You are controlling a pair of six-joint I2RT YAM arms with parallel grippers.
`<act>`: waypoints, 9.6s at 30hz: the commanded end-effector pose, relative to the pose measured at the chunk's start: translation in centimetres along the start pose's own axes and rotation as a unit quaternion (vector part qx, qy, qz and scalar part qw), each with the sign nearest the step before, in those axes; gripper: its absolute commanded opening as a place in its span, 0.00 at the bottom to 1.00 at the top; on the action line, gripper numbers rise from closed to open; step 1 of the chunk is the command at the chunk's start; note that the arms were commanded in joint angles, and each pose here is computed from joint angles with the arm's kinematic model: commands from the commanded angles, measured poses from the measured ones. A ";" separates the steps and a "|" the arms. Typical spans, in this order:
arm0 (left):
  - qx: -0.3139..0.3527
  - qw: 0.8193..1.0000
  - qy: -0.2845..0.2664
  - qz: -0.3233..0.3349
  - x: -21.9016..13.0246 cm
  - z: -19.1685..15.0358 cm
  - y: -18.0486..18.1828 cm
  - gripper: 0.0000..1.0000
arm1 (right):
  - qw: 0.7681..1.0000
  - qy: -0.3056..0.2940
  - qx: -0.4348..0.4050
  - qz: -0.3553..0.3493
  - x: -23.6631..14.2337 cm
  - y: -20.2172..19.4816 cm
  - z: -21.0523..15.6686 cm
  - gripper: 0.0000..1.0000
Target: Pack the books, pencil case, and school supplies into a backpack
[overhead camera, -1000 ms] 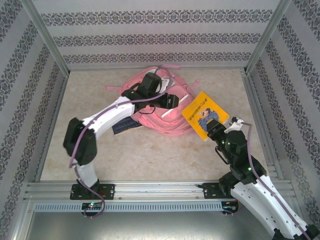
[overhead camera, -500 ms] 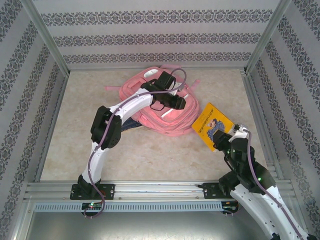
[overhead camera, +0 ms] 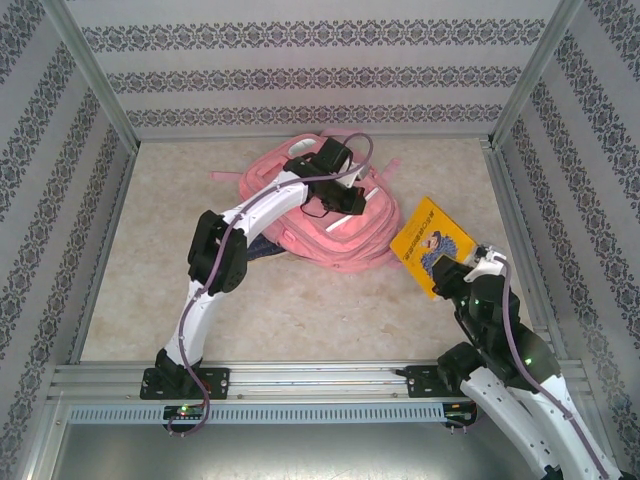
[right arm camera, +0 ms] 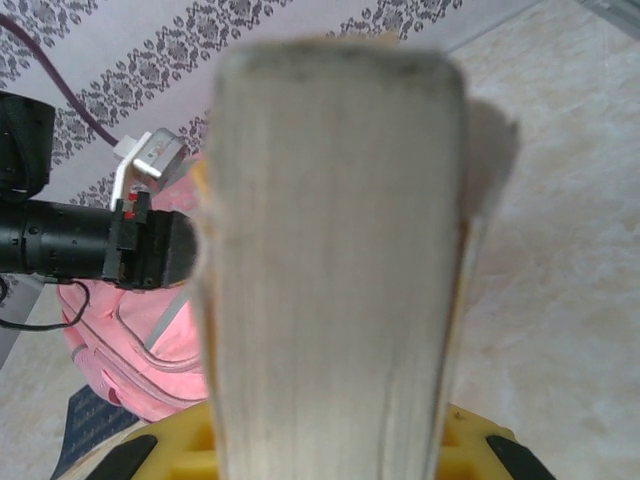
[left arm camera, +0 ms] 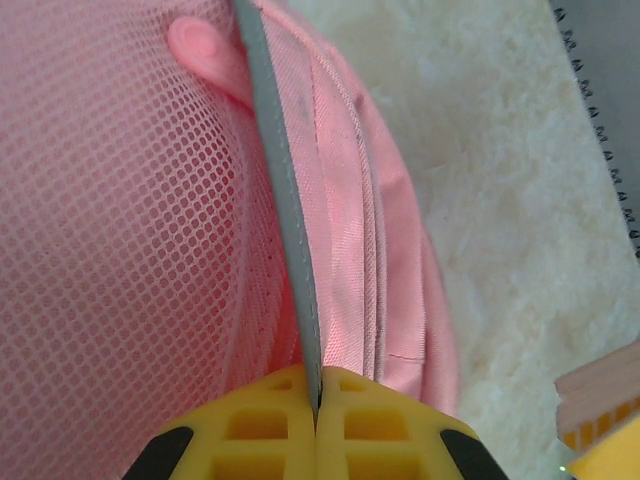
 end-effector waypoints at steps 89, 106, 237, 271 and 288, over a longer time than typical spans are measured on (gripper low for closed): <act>-0.048 0.975 -0.135 -0.168 -17.9 6.7 -1.2 0.00 | 0.973 0.093 0.205 -0.054 13.8 0.3 -5.5 0.78; -0.125 0.974 -0.186 0.021 -18.6 -0.7 3.2 0.59 | 0.988 0.066 0.119 -0.072 8.1 -0.8 -4.6 0.74; -0.357 0.925 -0.071 0.108 -8.5 -30.7 10.5 0.48 | 0.830 0.543 -0.041 0.118 16.5 18.1 -28.2 0.23; -0.148 0.955 -0.256 0.037 -22.7 -22.6 0.0 0.67 | 0.895 0.351 -0.110 0.254 9.0 22.7 -12.2 0.00; -0.074 0.969 -0.224 -0.072 -22.0 -20.3 -2.6 0.74 | 0.871 0.325 -0.024 0.368 6.5 20.4 -6.5 0.00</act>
Point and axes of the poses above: each hand's point on the last joint's axis, 136 mm out from that joint toward the fingers, its own x axis out along the fingers, its own y axis along the line the jaws close on, z = x × y, the point moved 5 cm from there along -x, back along the fingers, and after that the axes turned 3 degrees about x, right-handed, at the moved point
